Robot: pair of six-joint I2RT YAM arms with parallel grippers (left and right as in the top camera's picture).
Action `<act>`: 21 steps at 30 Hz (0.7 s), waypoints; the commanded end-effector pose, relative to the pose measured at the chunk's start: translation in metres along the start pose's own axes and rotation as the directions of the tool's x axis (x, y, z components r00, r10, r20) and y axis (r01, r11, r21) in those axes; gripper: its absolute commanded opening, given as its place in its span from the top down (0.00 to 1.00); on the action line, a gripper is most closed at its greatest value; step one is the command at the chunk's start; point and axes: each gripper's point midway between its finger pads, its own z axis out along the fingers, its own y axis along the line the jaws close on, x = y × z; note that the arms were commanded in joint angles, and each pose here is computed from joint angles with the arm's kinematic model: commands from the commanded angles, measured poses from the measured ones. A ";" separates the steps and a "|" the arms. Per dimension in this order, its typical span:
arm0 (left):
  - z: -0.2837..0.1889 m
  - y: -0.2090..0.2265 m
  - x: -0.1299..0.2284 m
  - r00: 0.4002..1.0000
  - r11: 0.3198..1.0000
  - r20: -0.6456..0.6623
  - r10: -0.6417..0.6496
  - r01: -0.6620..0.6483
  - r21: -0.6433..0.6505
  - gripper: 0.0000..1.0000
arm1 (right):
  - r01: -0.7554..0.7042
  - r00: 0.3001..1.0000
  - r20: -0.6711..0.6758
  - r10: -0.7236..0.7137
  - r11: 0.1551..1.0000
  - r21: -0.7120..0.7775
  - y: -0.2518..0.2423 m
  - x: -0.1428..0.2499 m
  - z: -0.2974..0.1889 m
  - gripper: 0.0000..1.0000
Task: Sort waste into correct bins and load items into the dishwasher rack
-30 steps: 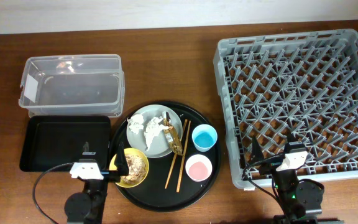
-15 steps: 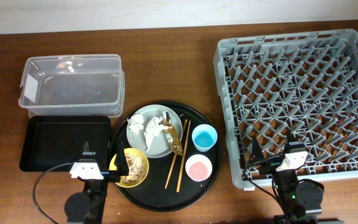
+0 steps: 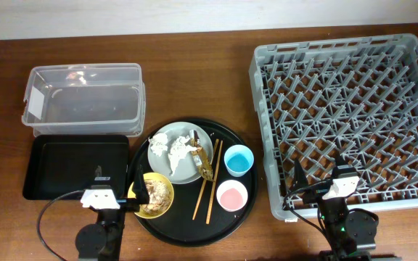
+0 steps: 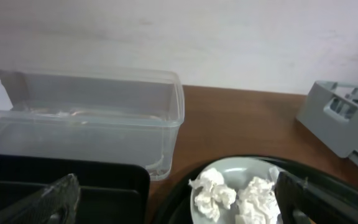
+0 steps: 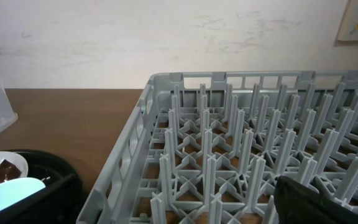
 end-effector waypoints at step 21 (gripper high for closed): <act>0.026 -0.031 -0.027 0.532 0.998 -0.846 -0.030 0.058 0.001 0.01 | -0.083 0.634 -0.765 0.113 0.993 0.078 0.005 -0.048 -0.016 0.01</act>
